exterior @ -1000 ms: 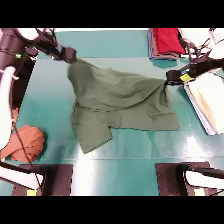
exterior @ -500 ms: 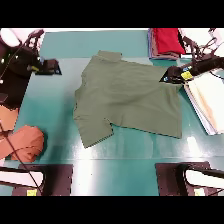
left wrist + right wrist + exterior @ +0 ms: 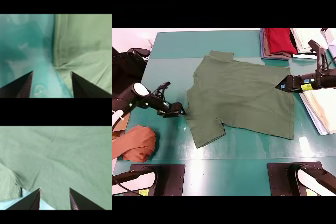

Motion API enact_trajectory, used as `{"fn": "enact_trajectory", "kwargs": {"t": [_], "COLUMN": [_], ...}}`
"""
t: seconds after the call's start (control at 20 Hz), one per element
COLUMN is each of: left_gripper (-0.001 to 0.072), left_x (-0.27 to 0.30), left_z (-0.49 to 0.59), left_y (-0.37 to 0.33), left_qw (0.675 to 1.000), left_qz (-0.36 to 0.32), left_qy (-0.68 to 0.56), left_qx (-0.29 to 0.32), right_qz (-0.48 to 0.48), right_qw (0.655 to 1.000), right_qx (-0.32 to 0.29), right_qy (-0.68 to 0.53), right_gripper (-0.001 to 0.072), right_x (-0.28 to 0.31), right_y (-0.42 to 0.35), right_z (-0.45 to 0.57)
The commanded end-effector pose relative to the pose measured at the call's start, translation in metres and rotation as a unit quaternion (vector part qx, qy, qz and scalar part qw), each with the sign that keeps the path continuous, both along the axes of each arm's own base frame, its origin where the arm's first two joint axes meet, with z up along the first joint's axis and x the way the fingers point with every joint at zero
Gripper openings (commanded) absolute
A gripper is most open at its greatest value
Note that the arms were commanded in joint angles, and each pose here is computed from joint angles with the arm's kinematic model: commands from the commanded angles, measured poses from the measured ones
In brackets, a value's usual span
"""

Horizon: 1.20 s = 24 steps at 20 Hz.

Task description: Fold the shirts.

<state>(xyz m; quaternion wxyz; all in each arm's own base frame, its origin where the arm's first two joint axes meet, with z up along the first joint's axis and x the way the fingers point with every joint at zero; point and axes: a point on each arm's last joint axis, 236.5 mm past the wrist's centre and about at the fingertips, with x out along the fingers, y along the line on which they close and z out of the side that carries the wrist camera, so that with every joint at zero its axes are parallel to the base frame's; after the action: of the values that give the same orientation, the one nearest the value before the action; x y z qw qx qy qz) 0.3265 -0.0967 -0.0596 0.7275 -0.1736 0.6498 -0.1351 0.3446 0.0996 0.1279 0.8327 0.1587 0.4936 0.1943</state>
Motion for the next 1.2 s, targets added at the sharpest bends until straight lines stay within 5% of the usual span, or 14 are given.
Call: {"fn": "enact_trajectory", "kwargs": {"t": [0.0, 0.25, 0.3, 0.35, 0.4, 0.7, 0.75, 0.8, 1.15], "left_gripper": [0.0544, 0.0541, 0.0377, 0.0125, 0.0029, 0.0025, 0.0025, 0.0025, 0.0025], "left_x": [-0.009, -0.007, -0.008, -0.006, -0.004, 0.025, 0.026, 0.027, 0.027], "left_z": [-0.015, -0.014, -0.014, -0.012, -0.008, 0.059, 0.065, 0.066, 0.066], "left_y": [-0.023, -0.053, -0.056, -0.056, -0.057, -0.060, -0.060, -0.060, -0.060], "left_qw": [1.000, 0.999, 0.999, 0.999, 0.998, 0.990, 0.989, 0.989, 0.989], "left_qz": [0.004, -0.026, -0.026, -0.026, -0.029, -0.048, -0.049, -0.049, -0.049], "left_qy": [-0.009, -0.035, -0.034, -0.036, -0.038, -0.128, -0.135, -0.138, -0.137], "left_qx": [-0.029, -0.026, -0.029, -0.029, -0.031, -0.034, -0.034, -0.034, -0.033], "right_qz": [-0.006, -0.005, -0.006, -0.008, -0.013, -0.158, -0.185, -0.209, -0.251], "right_qw": [1.000, 1.000, 1.000, 1.000, 1.000, 0.967, 0.955, 0.944, 0.911], "right_qx": [0.001, 0.001, 0.000, -0.001, -0.006, -0.070, -0.069, -0.050, 0.098], "right_qy": [-0.019, -0.019, -0.017, -0.009, 0.003, 0.187, 0.221, 0.249, 0.312], "right_gripper": [0.0407, 0.0408, 0.0408, 0.0408, 0.0407, 0.0412, 0.0466, 0.0535, 0.0439], "right_x": [-0.003, -0.004, -0.005, -0.007, -0.011, -0.102, -0.125, -0.143, -0.161], "right_y": [0.000, 0.000, -0.001, -0.005, -0.013, -0.130, -0.145, -0.152, -0.125], "right_z": [0.008, 0.008, 0.008, 0.005, 0.001, -0.108, -0.131, -0.150, -0.214]}}
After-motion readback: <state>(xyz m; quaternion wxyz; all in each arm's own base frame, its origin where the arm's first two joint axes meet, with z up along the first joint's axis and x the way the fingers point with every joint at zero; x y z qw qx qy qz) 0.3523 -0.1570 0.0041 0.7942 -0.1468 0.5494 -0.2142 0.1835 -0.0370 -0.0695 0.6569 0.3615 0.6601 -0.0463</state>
